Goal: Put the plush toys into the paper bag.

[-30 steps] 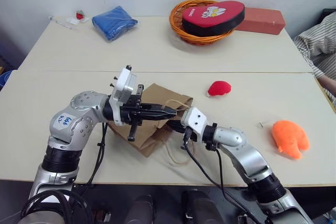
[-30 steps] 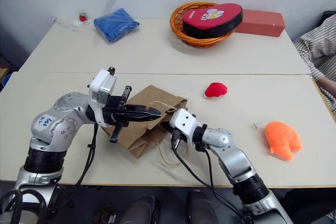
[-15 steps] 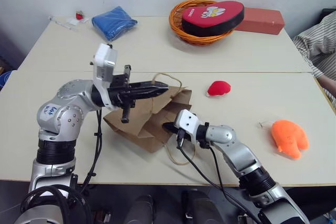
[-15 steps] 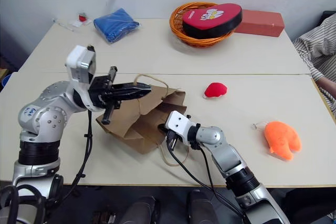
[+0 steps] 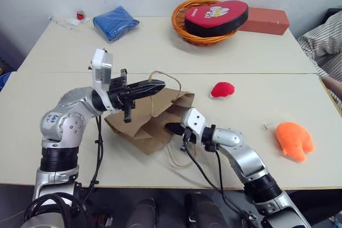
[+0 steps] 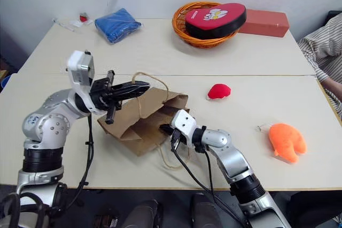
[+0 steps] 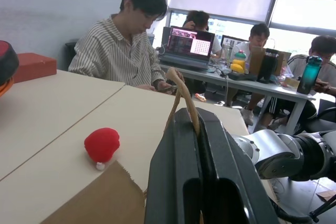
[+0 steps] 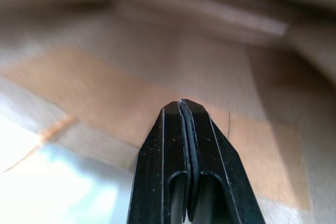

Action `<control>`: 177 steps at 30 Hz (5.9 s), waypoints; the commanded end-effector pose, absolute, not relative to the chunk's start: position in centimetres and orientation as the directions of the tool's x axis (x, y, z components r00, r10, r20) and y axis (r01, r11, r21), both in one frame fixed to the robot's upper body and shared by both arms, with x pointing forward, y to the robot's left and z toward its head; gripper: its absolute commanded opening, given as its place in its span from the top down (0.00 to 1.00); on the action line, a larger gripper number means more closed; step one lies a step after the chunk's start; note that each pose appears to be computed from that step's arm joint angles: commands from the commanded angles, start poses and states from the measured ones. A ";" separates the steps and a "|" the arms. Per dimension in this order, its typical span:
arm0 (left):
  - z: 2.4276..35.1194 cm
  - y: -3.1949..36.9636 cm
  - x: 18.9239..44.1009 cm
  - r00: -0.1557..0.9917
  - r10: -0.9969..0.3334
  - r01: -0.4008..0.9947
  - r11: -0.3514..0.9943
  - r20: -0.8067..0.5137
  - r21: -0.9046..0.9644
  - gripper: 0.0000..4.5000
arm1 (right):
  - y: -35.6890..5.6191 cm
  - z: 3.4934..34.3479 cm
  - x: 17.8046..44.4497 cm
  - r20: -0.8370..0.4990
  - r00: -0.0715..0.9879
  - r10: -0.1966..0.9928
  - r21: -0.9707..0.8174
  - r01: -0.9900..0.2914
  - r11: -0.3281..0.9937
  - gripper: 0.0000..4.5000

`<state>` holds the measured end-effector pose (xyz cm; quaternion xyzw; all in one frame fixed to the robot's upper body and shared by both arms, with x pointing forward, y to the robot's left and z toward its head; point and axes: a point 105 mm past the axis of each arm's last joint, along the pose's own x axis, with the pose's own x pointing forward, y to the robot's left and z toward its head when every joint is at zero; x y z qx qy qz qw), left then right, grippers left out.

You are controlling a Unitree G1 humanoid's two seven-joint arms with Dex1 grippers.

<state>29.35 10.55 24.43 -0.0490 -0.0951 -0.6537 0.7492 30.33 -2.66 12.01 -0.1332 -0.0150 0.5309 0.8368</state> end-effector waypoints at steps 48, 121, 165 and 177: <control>23.2 8.5 28.6 -0.043 -0.984 0.999 -0.041 0.172 0.012 1.00 | -31.7 9.6 21.3 -0.208 0.976 -0.059 -0.428 -0.037 0.903 0.14; 22.9 9.0 26.9 -0.199 -0.973 0.979 -0.204 0.119 -0.028 1.00 | -9.7 17.0 27.7 -0.100 0.230 0.968 -0.474 -0.866 0.157 0.00; 23.2 8.9 27.9 -0.137 -0.987 0.990 -0.134 0.083 0.043 1.00 | -18.4 16.1 42.6 -0.411 0.680 0.607 -0.496 -0.726 0.477 0.14; 23.7 8.8 27.8 -0.135 -0.985 0.990 -0.130 0.110 0.056 1.00 | -17.8 18.2 40.7 -0.361 0.590 0.722 -0.532 -0.766 0.361 0.96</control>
